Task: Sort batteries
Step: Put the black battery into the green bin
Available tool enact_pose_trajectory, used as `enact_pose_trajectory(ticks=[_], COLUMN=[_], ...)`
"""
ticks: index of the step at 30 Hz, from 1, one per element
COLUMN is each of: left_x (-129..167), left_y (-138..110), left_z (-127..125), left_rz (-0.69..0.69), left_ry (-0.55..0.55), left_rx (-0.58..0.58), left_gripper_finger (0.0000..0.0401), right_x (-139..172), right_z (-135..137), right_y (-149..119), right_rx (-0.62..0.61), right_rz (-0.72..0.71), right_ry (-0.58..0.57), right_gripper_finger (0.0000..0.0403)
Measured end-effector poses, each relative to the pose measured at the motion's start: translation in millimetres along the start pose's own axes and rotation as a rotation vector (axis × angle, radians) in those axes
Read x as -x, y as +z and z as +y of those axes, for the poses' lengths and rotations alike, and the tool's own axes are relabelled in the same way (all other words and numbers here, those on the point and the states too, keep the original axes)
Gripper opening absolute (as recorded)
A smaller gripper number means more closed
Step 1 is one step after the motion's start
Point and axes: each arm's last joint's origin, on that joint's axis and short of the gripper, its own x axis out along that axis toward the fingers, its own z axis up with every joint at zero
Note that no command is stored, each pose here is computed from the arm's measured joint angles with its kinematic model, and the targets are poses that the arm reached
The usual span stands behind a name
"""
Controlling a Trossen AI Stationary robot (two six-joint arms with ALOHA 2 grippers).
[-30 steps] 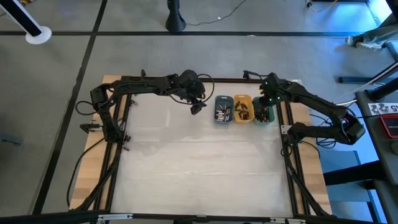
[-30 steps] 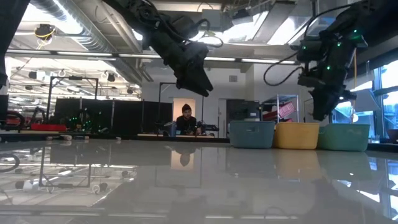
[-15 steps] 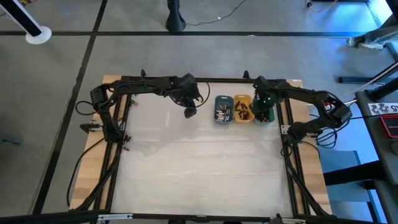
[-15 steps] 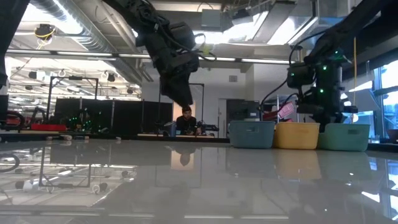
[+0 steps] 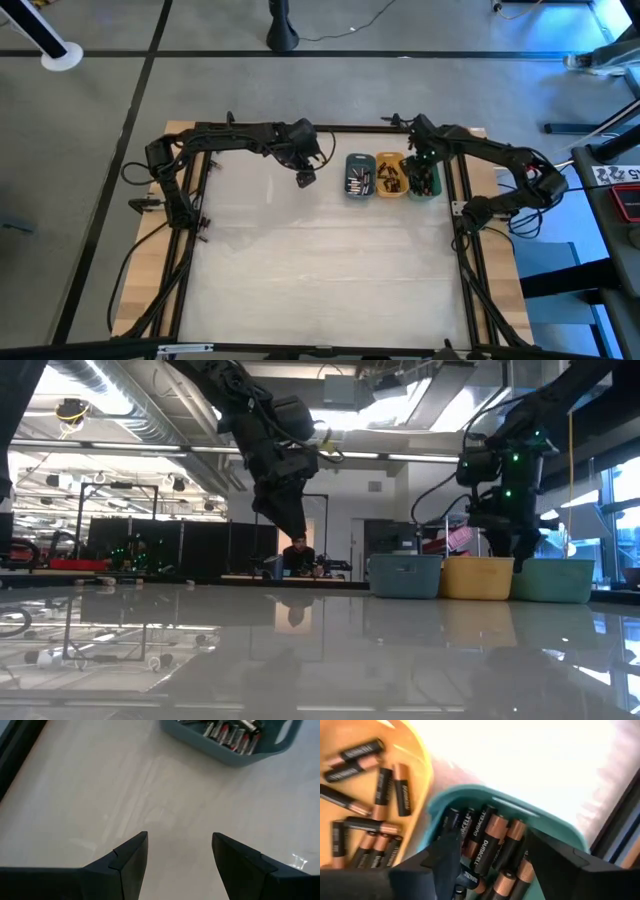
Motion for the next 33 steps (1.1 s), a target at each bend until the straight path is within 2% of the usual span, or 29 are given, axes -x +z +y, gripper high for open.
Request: enact_pose_trajectory(ticks=[4,8,13,17,20,23,28,33], left_x=[0,3,8,11,16,20,25,21], left_y=[-4,-14,-28,-36,-45,-52,-61,-72], left_z=[5,14,32,48,59,71,86,95], left_rz=[0.037,0.137,0.254,0.322,0.42,0.497,0.604,0.861], left_ry=[0.042,0.154,0.349,0.386,0.384,0.358,0.328,0.32], left_rx=[0.031,0.093,0.246,0.333,0.284,0.179,0.063,-0.035], left_gripper_finger=[0.0209,0.0209,0.0209,0.0209,0.0209,0.0209,0.0209,0.0209], right_x=[14,30,50,61,66,68,71,72], right_z=[-1,-4,-6,-6,-5,-4,-3,-2], right_y=[-1,-5,-7,-7,-7,-6,-1,2], right_rx=[0.018,0.024,0.05,0.066,0.11,0.135,0.137,0.116], right_rz=[-0.051,-0.118,-0.249,-0.333,-0.37,-0.391,-0.448,-0.479], right_ry=[0.01,0.022,0.042,0.08,0.126,0.16,0.182,0.206], right_gripper_finger=[0.022,0.021,0.0204,0.0204,0.0204,0.0204,0.0204,0.0204])
